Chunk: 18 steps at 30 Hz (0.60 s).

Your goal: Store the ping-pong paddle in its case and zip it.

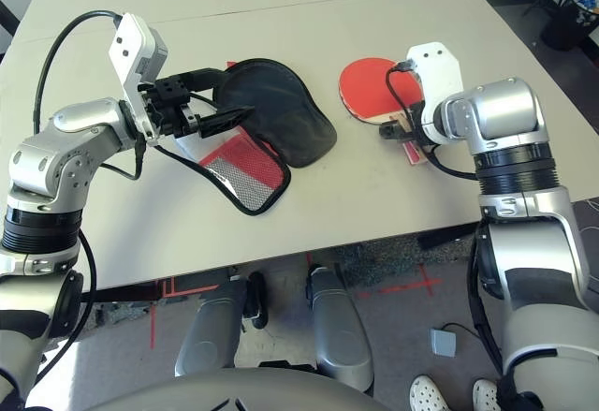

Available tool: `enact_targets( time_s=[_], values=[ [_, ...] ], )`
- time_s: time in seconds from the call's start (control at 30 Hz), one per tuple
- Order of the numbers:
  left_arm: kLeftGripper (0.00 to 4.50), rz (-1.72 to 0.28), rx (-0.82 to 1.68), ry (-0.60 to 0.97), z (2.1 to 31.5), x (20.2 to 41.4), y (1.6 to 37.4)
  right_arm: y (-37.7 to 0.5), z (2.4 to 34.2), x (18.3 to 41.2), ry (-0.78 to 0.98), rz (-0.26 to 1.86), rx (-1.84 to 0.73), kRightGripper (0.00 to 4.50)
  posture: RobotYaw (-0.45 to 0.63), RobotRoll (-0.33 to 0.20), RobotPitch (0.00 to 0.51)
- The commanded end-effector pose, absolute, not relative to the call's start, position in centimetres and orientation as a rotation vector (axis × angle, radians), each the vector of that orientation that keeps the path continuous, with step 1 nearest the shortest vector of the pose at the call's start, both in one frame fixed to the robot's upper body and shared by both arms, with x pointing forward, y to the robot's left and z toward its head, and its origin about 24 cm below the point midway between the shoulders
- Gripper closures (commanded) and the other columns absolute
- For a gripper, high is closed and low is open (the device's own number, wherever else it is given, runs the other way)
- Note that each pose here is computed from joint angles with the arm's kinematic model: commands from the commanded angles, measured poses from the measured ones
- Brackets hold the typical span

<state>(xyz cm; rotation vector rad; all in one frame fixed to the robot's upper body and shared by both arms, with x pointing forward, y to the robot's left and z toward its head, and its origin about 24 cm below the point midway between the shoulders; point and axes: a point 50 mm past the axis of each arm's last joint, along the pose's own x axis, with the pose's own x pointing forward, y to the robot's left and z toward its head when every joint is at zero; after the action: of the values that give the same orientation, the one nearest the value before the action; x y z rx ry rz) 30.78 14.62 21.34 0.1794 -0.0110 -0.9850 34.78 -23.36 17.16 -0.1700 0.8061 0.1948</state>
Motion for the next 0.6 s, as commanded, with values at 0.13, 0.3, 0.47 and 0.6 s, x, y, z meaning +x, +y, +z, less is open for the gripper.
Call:
enact_targets(
  time_s=[0.13,0.3,0.47,0.6],
  values=[
    [0.00,-0.995,0.187,0.002,20.7,30.5,14.3,-23.4,17.1,34.7,0.804,0.199,-0.197,2.77,-0.03,0.000,0.241],
    [0.00,-0.995,0.187,0.000,20.7,30.6,14.3,-23.4,18.2,34.8,0.735,0.204,-0.227,3.35,-0.04,0.000,0.237],
    [0.00,-0.994,0.189,-0.004,20.7,30.7,14.3,-23.3,20.2,35.4,0.583,0.197,-0.328,3.35,-0.04,0.000,0.233],
    [0.00,-0.991,0.192,-0.004,20.7,30.8,14.4,-22.4,21.6,35.7,0.498,0.227,-0.361,3.35,-0.04,0.000,0.231]
  ],
)
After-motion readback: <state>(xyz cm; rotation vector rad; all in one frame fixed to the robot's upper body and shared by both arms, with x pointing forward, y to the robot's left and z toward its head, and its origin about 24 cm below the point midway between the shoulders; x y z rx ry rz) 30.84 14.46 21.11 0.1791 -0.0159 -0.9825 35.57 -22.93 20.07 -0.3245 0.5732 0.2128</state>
